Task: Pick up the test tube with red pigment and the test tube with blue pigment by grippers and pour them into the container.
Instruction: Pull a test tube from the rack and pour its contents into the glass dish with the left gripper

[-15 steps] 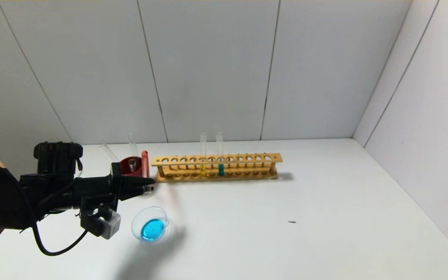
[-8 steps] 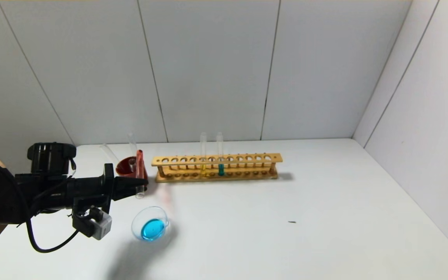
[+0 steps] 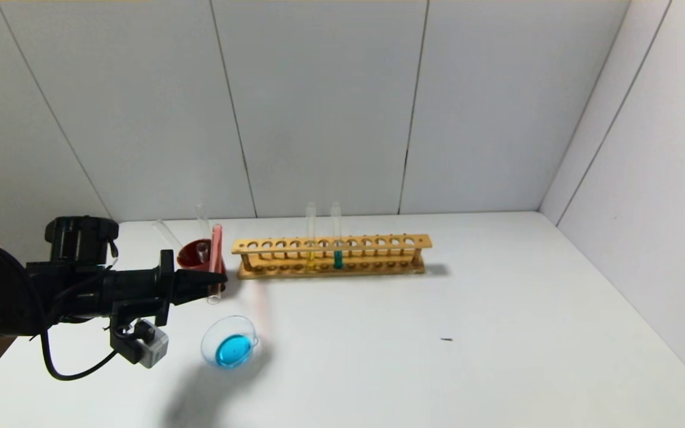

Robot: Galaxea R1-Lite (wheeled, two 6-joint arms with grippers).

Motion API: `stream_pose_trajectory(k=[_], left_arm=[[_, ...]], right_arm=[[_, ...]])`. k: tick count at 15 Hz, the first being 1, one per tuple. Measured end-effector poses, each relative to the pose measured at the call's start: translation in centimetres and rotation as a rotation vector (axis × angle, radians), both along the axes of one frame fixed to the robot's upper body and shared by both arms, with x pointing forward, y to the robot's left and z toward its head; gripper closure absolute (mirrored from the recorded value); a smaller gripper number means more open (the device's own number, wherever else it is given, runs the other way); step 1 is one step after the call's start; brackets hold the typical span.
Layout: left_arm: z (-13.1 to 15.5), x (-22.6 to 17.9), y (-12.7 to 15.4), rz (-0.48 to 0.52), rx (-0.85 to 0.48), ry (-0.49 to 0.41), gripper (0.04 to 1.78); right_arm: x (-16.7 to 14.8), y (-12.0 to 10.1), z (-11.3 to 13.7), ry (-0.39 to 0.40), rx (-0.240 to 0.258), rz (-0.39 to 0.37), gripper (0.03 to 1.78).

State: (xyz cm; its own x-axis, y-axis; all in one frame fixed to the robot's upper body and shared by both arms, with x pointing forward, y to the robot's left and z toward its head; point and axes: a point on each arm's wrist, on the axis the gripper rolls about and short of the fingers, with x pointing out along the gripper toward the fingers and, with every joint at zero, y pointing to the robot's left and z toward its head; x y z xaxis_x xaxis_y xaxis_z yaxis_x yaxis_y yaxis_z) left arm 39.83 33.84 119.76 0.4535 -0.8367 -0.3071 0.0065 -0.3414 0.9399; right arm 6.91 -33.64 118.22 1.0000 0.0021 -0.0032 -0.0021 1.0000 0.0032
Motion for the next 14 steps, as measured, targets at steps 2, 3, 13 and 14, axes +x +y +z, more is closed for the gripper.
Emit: stream_pose_trajectory(k=[2,3,13,14], left_arm=[[-0.09,0.04,-0.01,-0.003,0.001,-0.001,1.52],[-0.14,0.04,-0.02,-0.007,0.000,-0.002,1.52],[-0.28,0.44,0.22,-0.016,0.006,-0.025,1.52],[-0.28,0.44,0.23,-0.017,0.008,-0.030,1.52]], right_arm=[[0.00,0.00,0.00,0.000,0.000,0.000,0.06],[0.00,0.00,0.00,0.000,0.000,0.000,0.06],[0.00,0.00,0.00,0.000,0.000,0.000,0.06],[0.00,0.00,0.00,0.000,0.000,0.000,0.06]])
